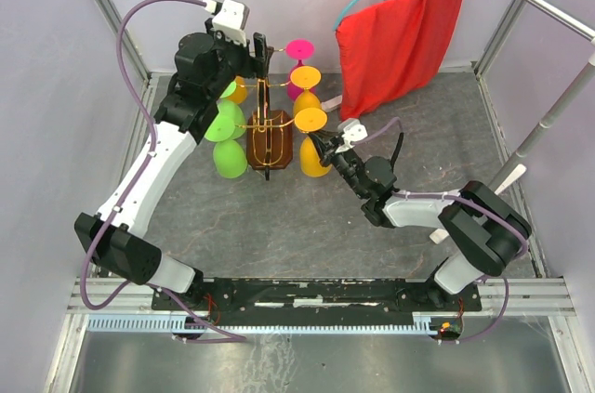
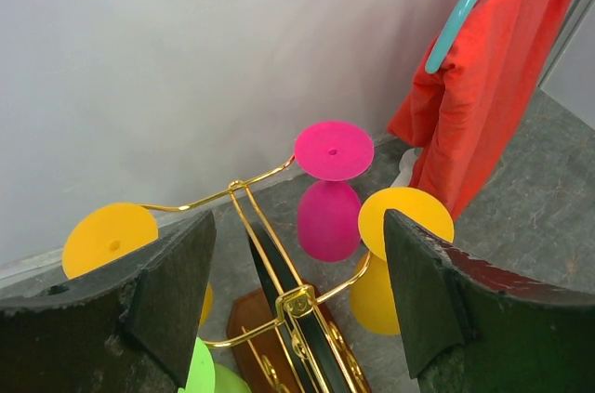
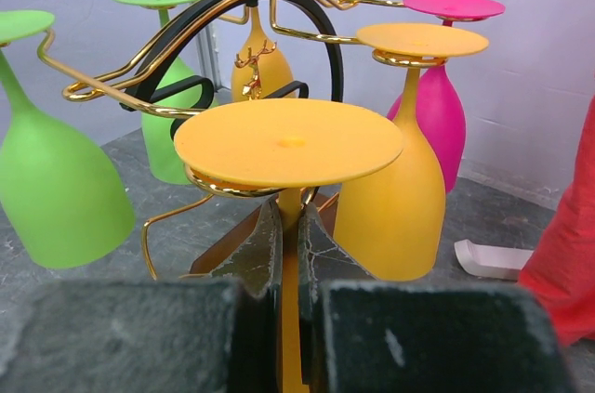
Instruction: Place the wine glass upside down on the wine glass rack
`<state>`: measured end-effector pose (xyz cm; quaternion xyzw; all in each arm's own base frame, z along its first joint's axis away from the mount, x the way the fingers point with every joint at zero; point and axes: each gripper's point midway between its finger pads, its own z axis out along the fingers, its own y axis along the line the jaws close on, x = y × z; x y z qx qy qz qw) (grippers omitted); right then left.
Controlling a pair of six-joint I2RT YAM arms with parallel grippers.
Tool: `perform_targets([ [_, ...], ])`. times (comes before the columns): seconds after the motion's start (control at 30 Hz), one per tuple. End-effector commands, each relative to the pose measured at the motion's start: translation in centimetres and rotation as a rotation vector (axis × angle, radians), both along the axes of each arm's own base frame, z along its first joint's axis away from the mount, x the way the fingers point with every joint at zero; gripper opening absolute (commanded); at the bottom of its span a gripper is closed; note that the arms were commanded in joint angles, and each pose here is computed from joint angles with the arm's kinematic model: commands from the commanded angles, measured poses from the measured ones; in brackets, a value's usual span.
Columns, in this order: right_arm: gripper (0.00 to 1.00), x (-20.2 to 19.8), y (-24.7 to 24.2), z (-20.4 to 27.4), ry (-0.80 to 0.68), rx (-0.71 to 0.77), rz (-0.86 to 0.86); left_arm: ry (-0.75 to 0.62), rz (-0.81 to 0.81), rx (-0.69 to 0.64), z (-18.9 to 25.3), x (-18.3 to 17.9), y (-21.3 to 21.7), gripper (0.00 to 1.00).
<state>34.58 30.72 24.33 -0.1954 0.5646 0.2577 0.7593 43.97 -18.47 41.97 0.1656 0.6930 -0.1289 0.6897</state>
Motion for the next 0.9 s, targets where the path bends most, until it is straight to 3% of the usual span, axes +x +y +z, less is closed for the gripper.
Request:
perform_targets([
  [0.0, 0.01, -0.6, 0.6, 0.4, -0.019, -0.034, 0.051, -0.071, 0.019, -0.035, 2.4, -0.6, 0.8, 0.79],
  [0.87, 0.01, -2.4, 1.4, -0.1, -0.036, -0.090, 0.139, -0.072, 0.048, -0.050, 2.6, -0.9, 1.6, 0.83],
])
